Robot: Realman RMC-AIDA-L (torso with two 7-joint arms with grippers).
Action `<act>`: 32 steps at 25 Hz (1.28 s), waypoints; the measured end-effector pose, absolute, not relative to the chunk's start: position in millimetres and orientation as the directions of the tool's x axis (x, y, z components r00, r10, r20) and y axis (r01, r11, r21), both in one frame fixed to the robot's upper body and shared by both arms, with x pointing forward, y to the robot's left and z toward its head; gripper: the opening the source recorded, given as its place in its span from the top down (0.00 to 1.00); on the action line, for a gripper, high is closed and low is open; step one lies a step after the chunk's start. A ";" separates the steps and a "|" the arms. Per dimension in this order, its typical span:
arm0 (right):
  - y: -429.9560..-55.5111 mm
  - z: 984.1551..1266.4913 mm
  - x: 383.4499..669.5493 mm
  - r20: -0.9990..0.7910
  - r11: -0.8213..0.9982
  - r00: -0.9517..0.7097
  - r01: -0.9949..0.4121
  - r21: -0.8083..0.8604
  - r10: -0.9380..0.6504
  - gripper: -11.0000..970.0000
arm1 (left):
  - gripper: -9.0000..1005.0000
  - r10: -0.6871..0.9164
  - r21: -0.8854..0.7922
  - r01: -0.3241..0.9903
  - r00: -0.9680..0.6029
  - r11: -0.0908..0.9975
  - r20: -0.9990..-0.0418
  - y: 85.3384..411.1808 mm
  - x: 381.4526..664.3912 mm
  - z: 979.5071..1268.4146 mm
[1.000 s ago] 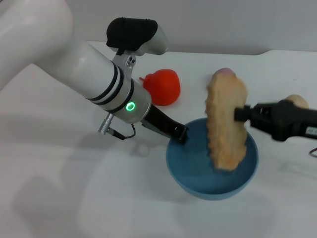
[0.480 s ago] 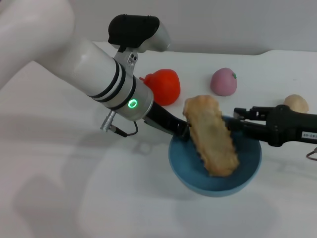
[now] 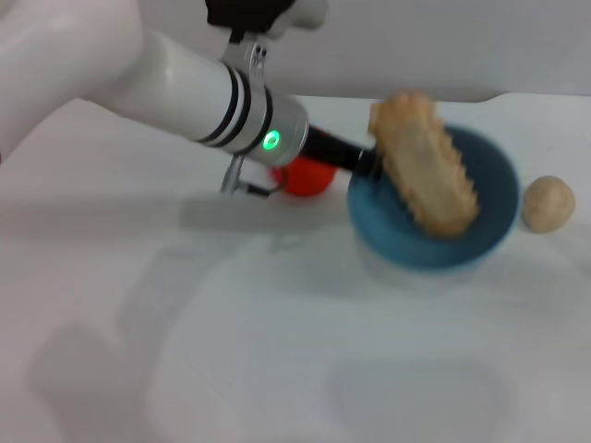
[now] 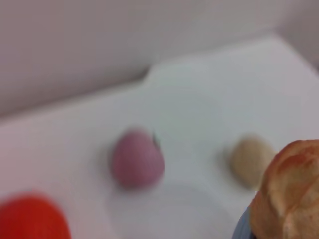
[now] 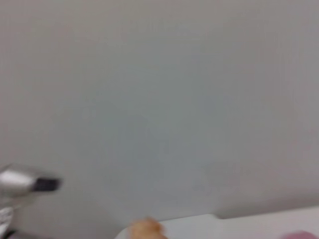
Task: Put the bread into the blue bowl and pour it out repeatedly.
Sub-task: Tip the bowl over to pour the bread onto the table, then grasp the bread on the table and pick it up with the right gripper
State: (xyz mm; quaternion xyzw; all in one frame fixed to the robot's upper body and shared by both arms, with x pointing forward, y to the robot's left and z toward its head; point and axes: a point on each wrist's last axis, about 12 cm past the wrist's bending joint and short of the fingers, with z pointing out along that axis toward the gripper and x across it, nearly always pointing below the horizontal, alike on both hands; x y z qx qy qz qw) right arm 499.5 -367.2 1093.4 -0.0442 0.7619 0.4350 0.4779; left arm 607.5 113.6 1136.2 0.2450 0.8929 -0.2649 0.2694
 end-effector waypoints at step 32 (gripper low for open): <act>-388.4 1049.6 448.8 -0.549 0.616 -0.742 -0.236 0.752 0.386 0.53 | 0.97 0.453 0.369 0.611 0.019 0.700 -0.891 92.6 588.6 1068.8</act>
